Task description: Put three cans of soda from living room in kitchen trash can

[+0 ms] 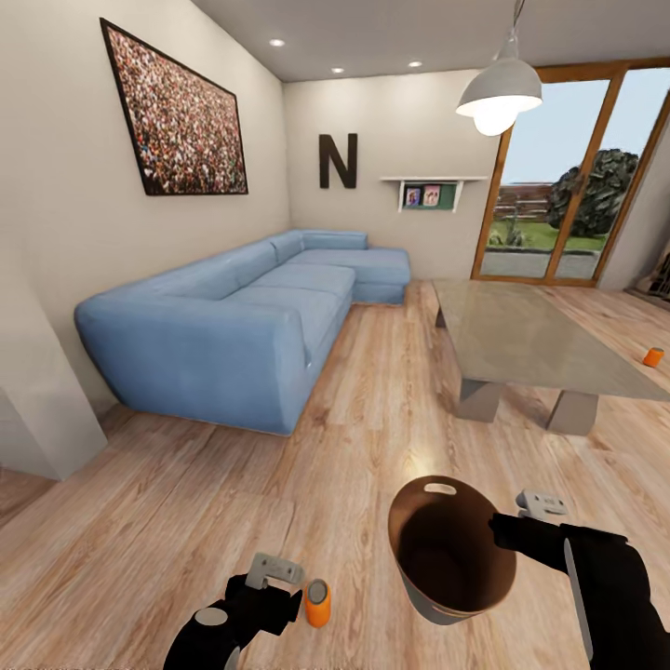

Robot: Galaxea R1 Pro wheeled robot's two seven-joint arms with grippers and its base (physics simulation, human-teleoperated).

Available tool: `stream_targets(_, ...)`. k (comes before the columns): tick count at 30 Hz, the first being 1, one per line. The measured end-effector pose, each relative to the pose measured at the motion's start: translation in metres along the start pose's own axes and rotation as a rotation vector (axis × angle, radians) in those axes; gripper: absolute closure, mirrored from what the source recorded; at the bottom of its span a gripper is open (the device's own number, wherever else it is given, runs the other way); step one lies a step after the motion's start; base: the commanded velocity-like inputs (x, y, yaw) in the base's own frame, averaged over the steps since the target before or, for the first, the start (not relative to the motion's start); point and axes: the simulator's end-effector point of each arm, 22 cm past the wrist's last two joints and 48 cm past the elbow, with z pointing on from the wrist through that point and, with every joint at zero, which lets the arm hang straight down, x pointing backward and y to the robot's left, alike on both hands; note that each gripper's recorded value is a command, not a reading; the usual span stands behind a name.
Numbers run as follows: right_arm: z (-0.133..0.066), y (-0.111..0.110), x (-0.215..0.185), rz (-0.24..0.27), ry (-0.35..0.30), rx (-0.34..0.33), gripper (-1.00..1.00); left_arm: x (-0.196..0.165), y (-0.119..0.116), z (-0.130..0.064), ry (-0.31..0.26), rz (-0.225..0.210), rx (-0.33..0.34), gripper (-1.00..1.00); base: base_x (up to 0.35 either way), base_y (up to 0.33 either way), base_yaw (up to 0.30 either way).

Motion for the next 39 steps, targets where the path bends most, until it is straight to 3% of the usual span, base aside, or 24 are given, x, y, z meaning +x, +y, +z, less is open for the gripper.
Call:
stream_targets(16, 0.006, -0.003, 0.005, 0.002, 0.014, 0.009, 1.0, 0.006, 0.0, 0.004, 0.017, -0.003, 0.003, -1.0, 0.0, 0.0, -0.026)
stream_targets(22, 0.009, -0.012, 0.009, -0.003, 0.025, 0.048, 1.0, 0.009, 0.0, 0.006, 0.025, -0.005, 0.005, -1.0, 0.0, 0.0, -0.012)
stream_targets(39, 0.018, -0.014, 0.018, 0.003, 0.053, 0.047, 1.0, 0.018, -0.001, 0.013, 0.051, -0.011, 0.01, -1.0, 0.0, 0.0, 0.0)
